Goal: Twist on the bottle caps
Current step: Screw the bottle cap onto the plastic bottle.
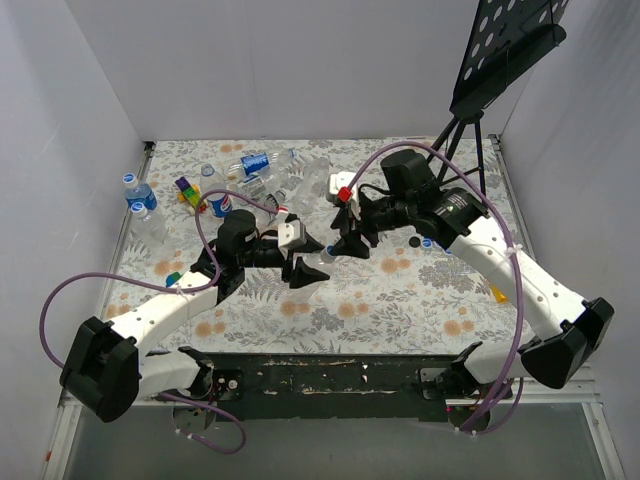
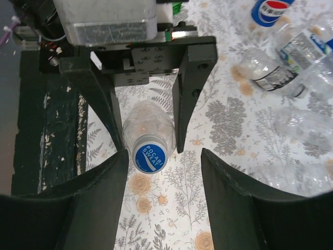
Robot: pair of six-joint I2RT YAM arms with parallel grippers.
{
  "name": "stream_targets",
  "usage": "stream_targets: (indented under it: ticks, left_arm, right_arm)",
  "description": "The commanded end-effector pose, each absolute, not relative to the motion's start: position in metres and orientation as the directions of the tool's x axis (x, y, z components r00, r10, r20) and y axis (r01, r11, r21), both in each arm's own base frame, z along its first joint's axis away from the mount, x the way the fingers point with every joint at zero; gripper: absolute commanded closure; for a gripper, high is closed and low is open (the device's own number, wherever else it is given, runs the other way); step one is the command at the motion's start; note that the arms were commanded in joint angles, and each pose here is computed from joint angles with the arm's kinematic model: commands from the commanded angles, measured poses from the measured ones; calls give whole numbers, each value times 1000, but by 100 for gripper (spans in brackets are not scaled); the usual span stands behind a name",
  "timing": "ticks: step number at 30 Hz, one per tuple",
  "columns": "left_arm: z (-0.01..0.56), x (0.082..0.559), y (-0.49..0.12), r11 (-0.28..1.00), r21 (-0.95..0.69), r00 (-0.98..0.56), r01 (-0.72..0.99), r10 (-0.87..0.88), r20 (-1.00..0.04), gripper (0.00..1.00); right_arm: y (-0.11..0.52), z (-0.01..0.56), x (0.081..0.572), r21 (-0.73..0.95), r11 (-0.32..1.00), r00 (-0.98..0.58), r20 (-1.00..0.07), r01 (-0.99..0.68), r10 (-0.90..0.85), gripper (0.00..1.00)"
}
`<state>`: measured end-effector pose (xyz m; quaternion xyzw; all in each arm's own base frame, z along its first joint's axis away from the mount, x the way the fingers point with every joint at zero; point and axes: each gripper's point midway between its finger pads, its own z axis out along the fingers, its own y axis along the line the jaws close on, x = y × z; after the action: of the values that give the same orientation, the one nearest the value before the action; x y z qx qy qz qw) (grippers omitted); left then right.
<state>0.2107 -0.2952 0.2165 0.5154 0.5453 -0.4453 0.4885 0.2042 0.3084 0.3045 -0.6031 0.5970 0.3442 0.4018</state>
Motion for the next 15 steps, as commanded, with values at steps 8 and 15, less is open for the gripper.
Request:
stream_targets:
  ticks: [8, 15]
  left_arm:
    - [239, 203, -296, 13, 45, 44, 999, 83, -996, 100]
    - [241, 202, -296, 18, 54, 52, 998, 76, -996, 100]
  right_arm:
    - [315, 297, 183, -69, -122, 117, -883, -990, -454, 40]
    - [319, 290, 183, -46, -122, 100, -870, -991, -483, 65]
